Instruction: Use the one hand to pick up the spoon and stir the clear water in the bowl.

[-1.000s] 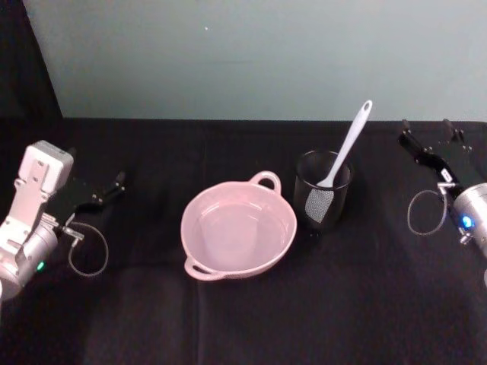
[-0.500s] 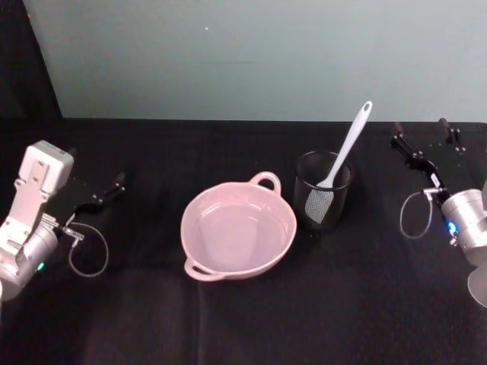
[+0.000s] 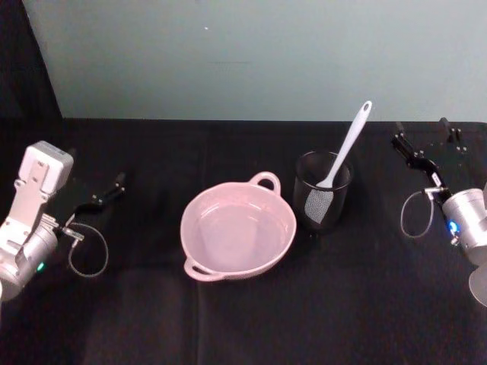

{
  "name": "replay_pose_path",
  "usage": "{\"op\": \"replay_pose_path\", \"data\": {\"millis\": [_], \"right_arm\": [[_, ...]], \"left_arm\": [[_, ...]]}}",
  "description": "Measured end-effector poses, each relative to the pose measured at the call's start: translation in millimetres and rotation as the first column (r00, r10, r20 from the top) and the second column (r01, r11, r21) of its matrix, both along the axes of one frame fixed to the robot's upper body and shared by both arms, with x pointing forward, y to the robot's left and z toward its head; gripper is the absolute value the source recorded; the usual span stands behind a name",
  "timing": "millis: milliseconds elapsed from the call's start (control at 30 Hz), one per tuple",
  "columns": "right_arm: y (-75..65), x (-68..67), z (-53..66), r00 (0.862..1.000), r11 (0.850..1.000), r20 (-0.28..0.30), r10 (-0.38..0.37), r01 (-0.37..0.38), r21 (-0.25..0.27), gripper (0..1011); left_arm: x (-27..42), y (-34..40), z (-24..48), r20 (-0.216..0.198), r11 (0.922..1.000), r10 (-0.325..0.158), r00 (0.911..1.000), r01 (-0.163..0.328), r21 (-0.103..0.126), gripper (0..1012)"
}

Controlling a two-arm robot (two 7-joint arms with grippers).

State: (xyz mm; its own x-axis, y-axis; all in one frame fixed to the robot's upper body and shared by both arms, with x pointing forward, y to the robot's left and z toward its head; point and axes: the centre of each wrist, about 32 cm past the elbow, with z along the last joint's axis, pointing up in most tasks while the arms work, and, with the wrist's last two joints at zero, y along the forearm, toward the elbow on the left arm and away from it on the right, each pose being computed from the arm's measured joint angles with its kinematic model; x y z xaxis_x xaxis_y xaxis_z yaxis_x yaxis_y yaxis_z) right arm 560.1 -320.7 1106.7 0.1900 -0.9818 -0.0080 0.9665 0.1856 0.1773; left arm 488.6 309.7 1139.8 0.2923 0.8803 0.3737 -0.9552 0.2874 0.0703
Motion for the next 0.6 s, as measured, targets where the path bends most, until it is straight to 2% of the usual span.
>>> {"op": "replay_pose_path", "data": {"millis": [600], "right_arm": [[-0.4, -0.3, 0.4, 1.0, 1.0, -0.002, 0.001, -0.001, 0.002, 1003]], "left_arm": [[0.0, 0.0, 0.0, 0.0, 1.0, 0.0, 1.0, 0.0, 0.0, 1011]]}}
